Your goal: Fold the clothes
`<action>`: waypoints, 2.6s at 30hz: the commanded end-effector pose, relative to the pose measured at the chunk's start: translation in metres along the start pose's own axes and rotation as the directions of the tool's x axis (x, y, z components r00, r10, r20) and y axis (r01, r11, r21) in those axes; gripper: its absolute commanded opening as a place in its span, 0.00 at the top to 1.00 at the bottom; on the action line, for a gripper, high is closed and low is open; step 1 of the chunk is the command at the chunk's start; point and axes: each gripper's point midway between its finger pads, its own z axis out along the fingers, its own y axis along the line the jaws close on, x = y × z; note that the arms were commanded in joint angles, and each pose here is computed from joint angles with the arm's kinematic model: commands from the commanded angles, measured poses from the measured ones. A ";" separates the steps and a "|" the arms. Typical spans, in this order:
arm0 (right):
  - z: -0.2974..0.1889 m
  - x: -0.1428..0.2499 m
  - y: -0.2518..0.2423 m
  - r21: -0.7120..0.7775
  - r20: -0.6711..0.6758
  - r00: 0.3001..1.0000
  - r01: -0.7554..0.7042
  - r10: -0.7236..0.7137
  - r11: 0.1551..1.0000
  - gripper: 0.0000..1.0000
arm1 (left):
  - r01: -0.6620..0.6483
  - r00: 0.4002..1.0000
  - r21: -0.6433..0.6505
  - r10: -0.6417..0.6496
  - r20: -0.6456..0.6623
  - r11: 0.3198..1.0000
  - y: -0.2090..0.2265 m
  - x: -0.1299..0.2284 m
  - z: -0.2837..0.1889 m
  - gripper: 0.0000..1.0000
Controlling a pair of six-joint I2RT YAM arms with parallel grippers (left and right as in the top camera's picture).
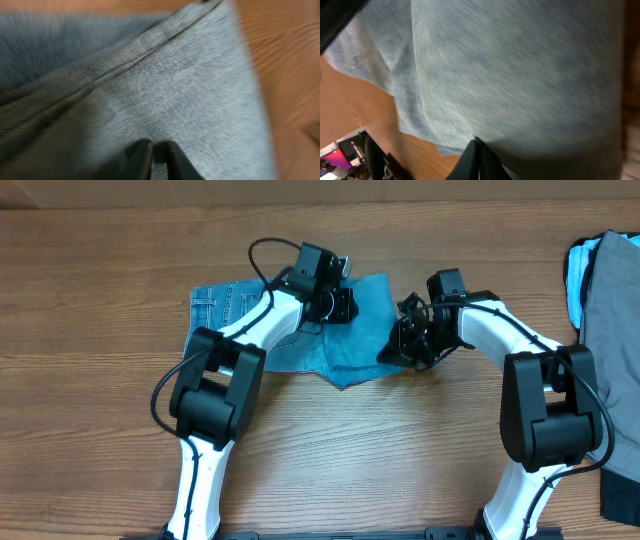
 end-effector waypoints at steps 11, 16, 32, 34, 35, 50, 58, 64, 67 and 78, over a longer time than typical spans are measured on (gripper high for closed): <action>-0.011 -0.007 -0.022 0.114 0.061 0.996 -0.071 0.064 0.991 0.96 | 0.053 0.997 -0.041 -0.050 0.066 0.998 0.033 -0.040 -0.026 0.46; -0.039 -0.022 -0.012 0.164 0.159 0.987 -0.033 0.006 0.986 0.96 | -0.019 0.991 -0.039 0.024 0.130 0.999 0.017 -0.078 -0.085 0.10; -0.056 -0.038 -0.003 0.187 0.245 0.968 0.012 -0.059 0.982 0.46 | 0.196 0.980 -0.225 -0.184 0.073 0.954 0.111 -0.031 -0.280 0.00; -0.056 -0.039 -0.003 0.187 0.246 0.967 0.014 -0.060 0.982 0.41 | 0.228 0.973 -0.244 -0.226 0.035 0.943 0.133 -0.013 -0.292 0.00; -0.056 -0.039 -0.002 0.186 0.248 0.967 0.014 -0.061 0.982 0.39 | 0.242 0.969 -0.251 -0.245 0.018 0.937 0.144 -0.004 -0.297 0.00; -0.055 -0.037 -0.003 0.188 0.239 0.970 0.008 -0.053 0.982 0.00 | 0.236 0.935 -0.279 -0.296 -0.195 0.931 0.234 0.059 -0.261 0.00; -0.055 -0.035 -0.004 0.189 0.234 0.971 0.005 -0.050 0.982 0.00 | 0.253 0.923 -0.121 -0.277 -0.266 0.960 0.241 0.075 -0.217 0.00; -0.055 -0.035 -0.004 0.189 0.234 0.971 0.005 -0.050 0.982 0.00 | 0.265 0.928 -0.057 -0.270 -0.257 0.963 0.238 0.072 -0.200 0.00; -0.055 -0.035 -0.004 0.189 0.234 0.971 0.005 -0.050 0.982 0.00 | 0.271 0.926 -0.017 -0.266 -0.267 0.962 0.230 0.072 -0.190 0.06; -0.055 -0.035 -0.004 0.189 0.234 0.971 0.005 -0.050 0.982 0.00 | 0.305 0.892 -0.092 -0.318 -0.322 0.948 0.231 0.082 -0.162 0.96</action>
